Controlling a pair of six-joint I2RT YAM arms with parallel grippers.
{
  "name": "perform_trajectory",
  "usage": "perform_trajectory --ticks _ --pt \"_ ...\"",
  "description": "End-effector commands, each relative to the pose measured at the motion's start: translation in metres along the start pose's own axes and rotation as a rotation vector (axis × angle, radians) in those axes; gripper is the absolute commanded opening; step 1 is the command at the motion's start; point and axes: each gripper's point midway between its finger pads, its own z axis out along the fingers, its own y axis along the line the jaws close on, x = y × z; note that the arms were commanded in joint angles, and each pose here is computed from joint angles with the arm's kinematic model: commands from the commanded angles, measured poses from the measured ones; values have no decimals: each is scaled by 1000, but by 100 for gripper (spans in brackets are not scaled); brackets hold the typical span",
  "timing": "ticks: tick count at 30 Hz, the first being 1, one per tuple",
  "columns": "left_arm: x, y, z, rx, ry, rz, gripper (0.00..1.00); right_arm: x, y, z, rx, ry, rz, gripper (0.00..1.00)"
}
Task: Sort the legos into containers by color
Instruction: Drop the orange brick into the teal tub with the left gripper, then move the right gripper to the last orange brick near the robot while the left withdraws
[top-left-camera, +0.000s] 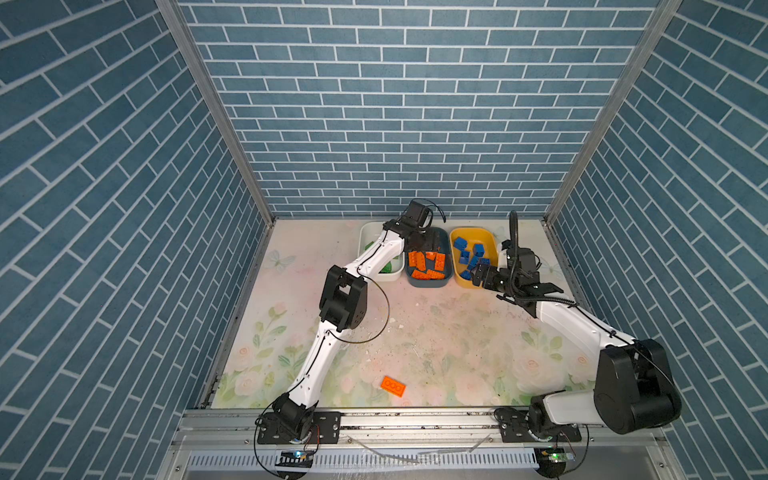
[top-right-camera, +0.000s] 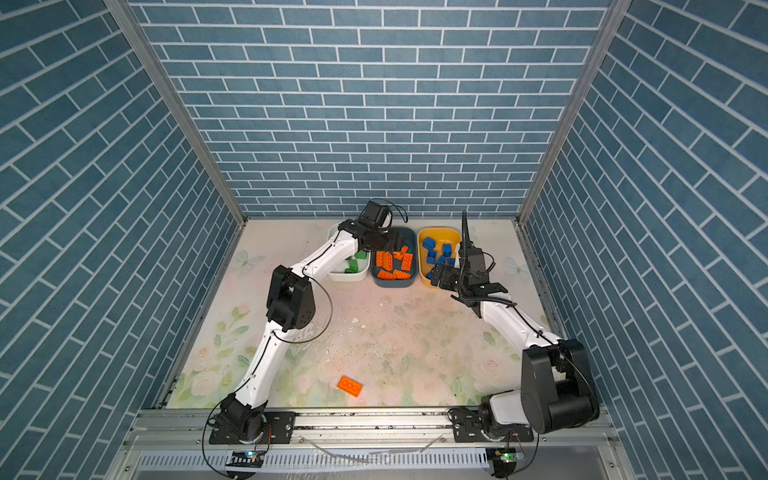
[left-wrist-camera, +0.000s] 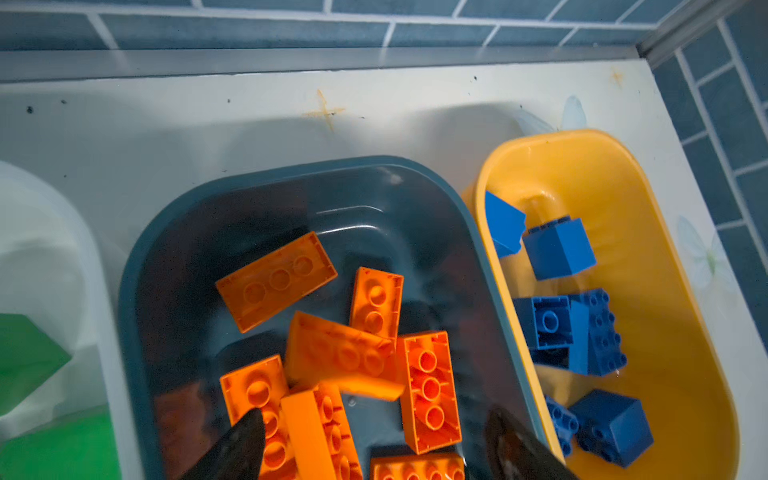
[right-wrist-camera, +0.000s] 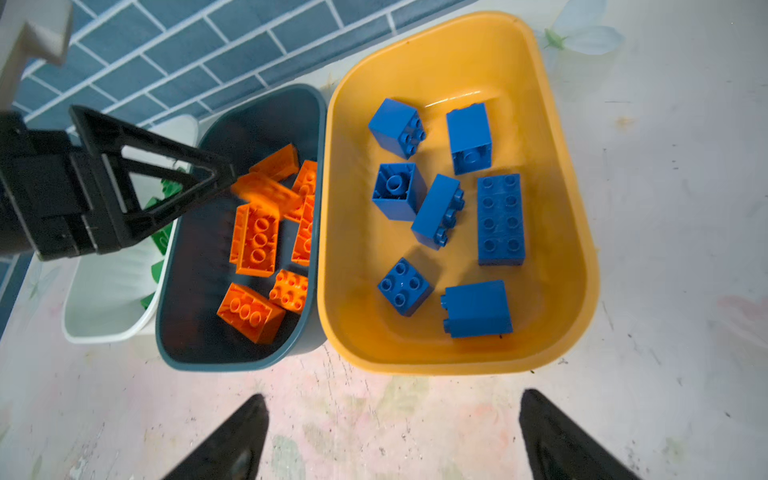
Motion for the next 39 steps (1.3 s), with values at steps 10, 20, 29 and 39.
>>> perform_trajectory --ticks 10,20,29,39 --pt "-13 -38 -79 127 -69 -9 97 31 76 -10 -366 72 -356 83" --pt "13 19 -154 -63 -207 -106 99 109 143 -28 -658 210 -799 82" --pt "84 140 -249 -408 -290 -353 99 179 173 -38 -486 415 -896 81" --pt "179 228 -302 -572 -298 -560 99 273 219 -67 -488 654 -1168 81"
